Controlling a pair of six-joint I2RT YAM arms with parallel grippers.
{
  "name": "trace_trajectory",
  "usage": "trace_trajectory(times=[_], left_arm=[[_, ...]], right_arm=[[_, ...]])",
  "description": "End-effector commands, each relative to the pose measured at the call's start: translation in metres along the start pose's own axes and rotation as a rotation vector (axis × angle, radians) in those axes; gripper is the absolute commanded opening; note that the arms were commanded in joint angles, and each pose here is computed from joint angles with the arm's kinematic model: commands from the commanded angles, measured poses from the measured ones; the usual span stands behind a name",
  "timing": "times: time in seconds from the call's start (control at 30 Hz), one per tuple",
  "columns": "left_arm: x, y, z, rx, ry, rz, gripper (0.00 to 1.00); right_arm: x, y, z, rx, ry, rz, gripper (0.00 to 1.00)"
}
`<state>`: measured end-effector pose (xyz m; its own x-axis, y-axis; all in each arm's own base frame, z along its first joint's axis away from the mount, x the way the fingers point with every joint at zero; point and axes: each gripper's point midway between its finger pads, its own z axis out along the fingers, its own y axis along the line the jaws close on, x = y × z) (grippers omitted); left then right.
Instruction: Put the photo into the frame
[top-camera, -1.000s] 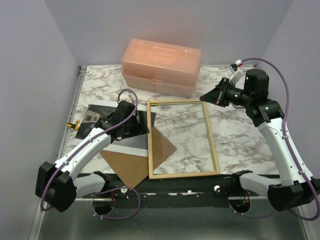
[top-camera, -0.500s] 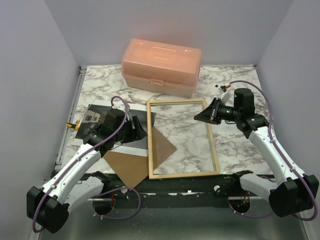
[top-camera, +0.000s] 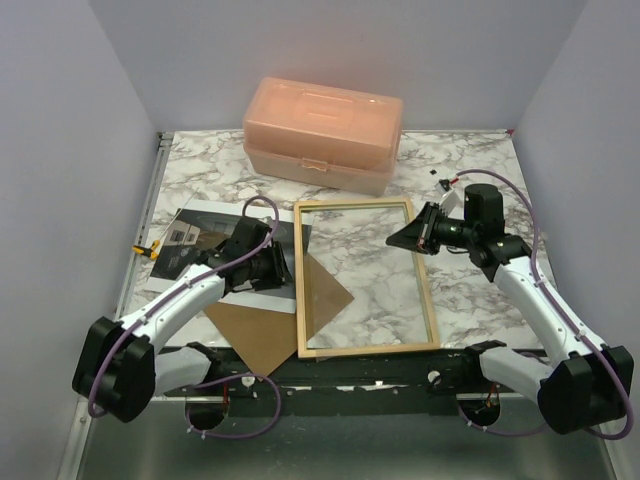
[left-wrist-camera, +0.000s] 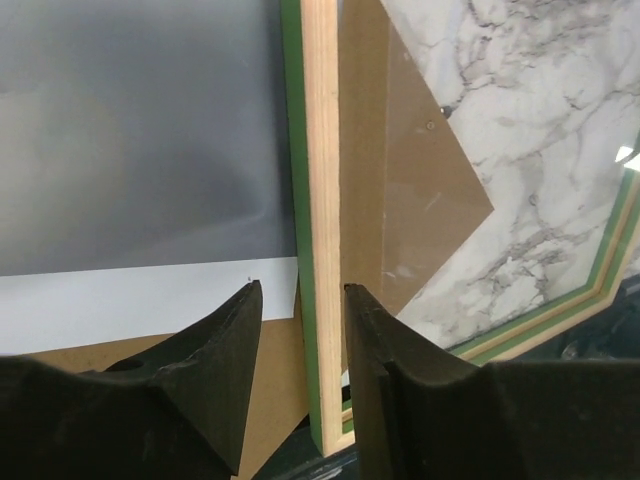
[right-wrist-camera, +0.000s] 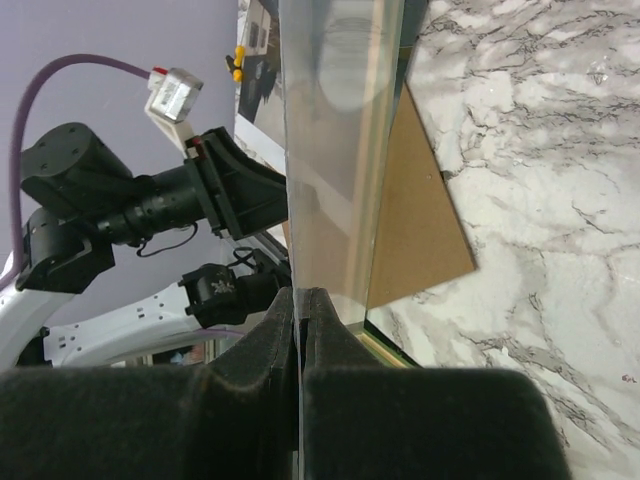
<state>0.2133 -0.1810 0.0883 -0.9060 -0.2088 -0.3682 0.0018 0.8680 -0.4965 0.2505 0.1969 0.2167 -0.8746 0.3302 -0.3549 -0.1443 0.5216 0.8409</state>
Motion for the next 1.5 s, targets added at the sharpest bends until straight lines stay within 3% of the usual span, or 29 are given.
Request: trace_trajectory(times=[0.0,0.53,0.8,1.0,1.47], left_arm=[[-0.007,-0.006,0.013,0.013,0.016,0.018,0.39],[0.005,0.0,0.051,-0.049,0.128,0.018,0.29],[0.008,0.003,0.048,-0.058,0.121,0.017,0.25],[0.005,-0.001,0.042,-0.047,0.108,0.032,0.31],[0.01,0.01,0.049,-0.107,0.138,0.061,0.24]], right_arm=[[-0.008,0.015,-0.003,-0.048,-0.032,-0.024,0.0],[-0.019,0.016,0.0,-0.028,-0.047,-0.019,0.0],[-0.024,0.021,0.003,-0.05,-0.044,-0.006,0.0],[-0.028,0.024,0.004,-0.054,-0.044,-0.01,0.0],[-0.029,0.021,0.007,-0.048,-0.05,-0.005,0.0]])
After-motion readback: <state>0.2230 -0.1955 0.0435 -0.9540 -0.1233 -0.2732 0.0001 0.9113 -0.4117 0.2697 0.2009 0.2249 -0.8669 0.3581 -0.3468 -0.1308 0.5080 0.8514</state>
